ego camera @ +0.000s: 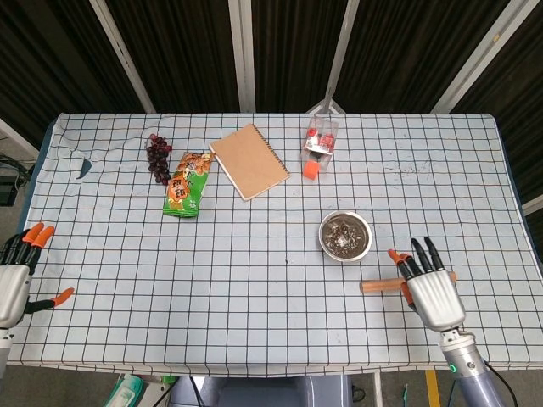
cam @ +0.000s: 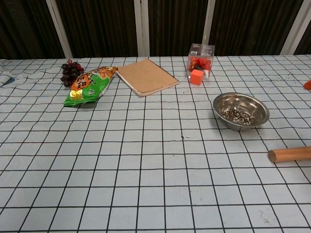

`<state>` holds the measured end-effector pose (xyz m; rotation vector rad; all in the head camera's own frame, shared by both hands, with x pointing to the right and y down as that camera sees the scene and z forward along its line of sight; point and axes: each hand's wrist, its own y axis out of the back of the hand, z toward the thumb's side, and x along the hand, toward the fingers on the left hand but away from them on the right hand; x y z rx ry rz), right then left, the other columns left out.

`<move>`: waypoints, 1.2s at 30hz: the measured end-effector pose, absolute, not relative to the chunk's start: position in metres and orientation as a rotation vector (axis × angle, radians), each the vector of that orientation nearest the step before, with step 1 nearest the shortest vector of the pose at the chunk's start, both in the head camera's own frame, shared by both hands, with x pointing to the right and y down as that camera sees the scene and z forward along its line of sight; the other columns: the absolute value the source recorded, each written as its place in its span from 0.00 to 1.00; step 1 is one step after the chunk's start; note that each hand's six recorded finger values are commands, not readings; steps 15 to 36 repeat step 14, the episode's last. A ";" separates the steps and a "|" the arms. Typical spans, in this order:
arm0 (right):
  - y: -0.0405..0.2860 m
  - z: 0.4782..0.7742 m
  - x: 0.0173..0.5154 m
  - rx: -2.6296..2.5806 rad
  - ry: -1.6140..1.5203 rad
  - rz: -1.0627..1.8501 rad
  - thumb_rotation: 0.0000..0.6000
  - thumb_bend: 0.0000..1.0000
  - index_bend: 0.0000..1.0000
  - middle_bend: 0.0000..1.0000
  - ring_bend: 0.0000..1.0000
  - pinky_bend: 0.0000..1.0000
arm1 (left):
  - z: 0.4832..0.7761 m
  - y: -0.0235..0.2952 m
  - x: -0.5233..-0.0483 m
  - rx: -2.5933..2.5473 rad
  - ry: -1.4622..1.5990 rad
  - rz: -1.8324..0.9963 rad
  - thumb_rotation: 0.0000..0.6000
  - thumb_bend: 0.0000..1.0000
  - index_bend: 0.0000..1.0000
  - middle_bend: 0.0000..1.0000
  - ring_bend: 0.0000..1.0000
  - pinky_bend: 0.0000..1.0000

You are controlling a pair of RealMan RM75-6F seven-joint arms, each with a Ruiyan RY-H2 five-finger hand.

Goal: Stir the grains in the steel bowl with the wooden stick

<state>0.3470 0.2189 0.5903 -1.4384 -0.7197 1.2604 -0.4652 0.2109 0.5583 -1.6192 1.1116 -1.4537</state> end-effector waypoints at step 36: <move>0.228 0.536 0.424 -1.412 -1.084 1.360 1.00 0.30 0.00 0.00 0.00 0.00 | 0.558 0.211 -0.470 -1.508 0.992 -1.494 1.00 0.02 0.00 0.00 0.00 0.00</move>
